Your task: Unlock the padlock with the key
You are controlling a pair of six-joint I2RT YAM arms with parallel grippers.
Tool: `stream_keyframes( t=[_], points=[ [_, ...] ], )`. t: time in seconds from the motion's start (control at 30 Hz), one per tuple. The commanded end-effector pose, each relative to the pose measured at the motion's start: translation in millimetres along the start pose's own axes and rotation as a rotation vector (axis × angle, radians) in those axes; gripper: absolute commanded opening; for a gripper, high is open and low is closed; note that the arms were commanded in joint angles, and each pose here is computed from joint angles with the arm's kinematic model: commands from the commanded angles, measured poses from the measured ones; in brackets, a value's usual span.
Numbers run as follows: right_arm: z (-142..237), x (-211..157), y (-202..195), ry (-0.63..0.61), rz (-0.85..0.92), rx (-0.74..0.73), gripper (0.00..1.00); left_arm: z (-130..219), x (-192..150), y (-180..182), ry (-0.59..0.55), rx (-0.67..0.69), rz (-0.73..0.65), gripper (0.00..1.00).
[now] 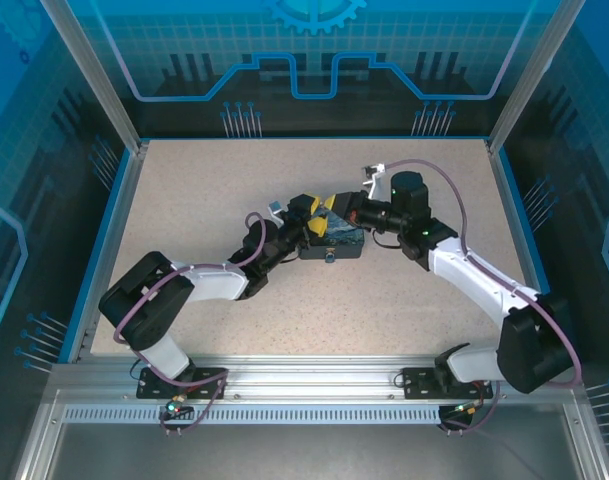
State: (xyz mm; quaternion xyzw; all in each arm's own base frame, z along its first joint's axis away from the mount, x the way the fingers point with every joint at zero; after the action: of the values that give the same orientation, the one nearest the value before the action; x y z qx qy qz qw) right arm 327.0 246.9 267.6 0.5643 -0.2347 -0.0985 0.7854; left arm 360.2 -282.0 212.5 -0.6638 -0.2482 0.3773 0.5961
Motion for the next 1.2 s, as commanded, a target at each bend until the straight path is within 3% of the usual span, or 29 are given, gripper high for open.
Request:
stream_keyframes(
  t=[0.0,0.3,0.5,0.7,1.17],
  points=[
    [-11.5,-1.1,6.2,0.001,0.002,0.014,0.00,2.7,-1.9,-18.3,-0.012,-0.084,0.045,0.59],
    [-17.3,-11.9,-19.4,0.003,-0.026,-0.026,0.00,-0.9,-0.5,-30.6,-0.025,-0.133,0.076,0.57],
    [-9.6,-16.0,-30.4,-0.001,-0.033,-0.055,0.00,2.1,1.8,-24.3,-0.035,-0.120,0.066,0.45],
    [0.9,-15.3,-34.4,-0.015,-0.040,-0.059,0.00,4.5,5.3,-17.7,-0.048,-0.104,0.052,0.40],
    [15.9,-19.0,-38.9,-0.019,-0.044,-0.063,0.00,4.1,9.1,-16.3,-0.052,-0.097,0.008,0.37]
  ],
)
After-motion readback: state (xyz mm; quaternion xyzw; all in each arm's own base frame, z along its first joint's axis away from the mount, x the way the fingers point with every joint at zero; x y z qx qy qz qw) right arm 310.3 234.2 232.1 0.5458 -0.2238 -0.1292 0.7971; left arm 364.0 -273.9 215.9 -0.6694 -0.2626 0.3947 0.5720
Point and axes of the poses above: each hand's point on the last joint's axis, 136 mm out from that joint toward the fingers, its own z axis back along the fingers, its own y axis along the line the jaws close on, x = y × z, the point moved 2 cm from there along z, back along the fingers, and after that the axes turned 10 degrees about -z, right-handed, at the moved point
